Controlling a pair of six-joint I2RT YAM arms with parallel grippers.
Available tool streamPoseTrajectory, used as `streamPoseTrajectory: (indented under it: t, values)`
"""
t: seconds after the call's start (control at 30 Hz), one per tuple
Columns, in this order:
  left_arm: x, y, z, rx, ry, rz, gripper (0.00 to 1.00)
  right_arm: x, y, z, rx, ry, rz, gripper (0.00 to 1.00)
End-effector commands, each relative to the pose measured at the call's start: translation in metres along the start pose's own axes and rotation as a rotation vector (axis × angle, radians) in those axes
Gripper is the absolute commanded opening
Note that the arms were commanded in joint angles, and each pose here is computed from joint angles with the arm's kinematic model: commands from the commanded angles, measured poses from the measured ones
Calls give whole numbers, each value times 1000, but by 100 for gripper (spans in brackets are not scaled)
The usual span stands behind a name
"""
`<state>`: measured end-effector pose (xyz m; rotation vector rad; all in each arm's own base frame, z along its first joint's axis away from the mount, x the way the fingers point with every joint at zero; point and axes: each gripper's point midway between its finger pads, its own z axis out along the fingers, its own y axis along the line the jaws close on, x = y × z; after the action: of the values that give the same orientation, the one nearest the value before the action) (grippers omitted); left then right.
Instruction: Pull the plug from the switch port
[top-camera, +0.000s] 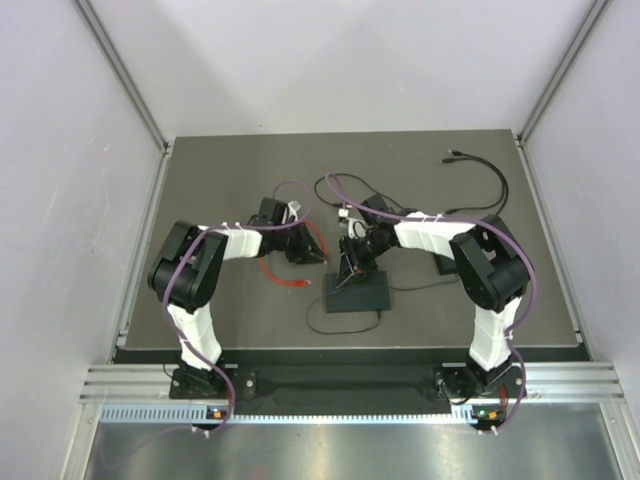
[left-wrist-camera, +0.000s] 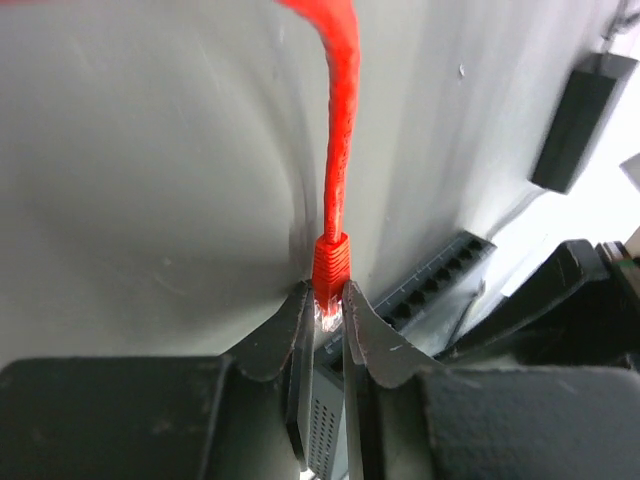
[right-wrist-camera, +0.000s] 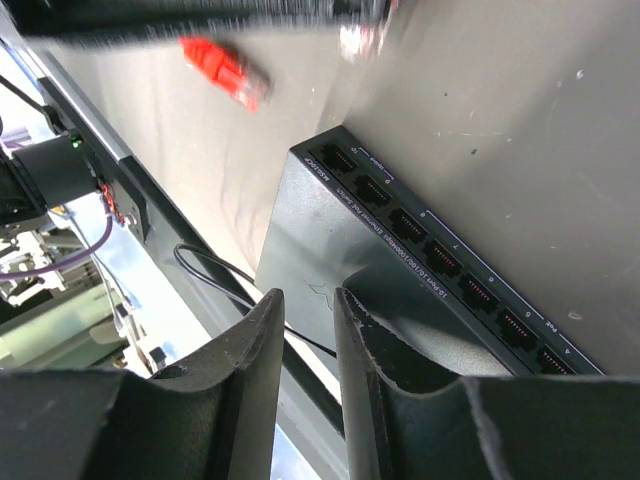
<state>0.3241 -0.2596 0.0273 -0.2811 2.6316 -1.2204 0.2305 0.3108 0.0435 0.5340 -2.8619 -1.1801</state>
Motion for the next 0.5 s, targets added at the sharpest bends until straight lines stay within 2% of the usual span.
streamPoseTrajectory:
  t: [0.0,0.17,0.47]
  values:
    - [-20,-5,-12,-81,-49,92,0,22,-43,9,188,51,-24,29]
    - [-30,-44,-39,-55,-60,167,0,-2,-6,-26,117,-37,-47,30]
    - [4,-123,-64,88,30,321,0,-66,20,-126,26,-258,-36,34]
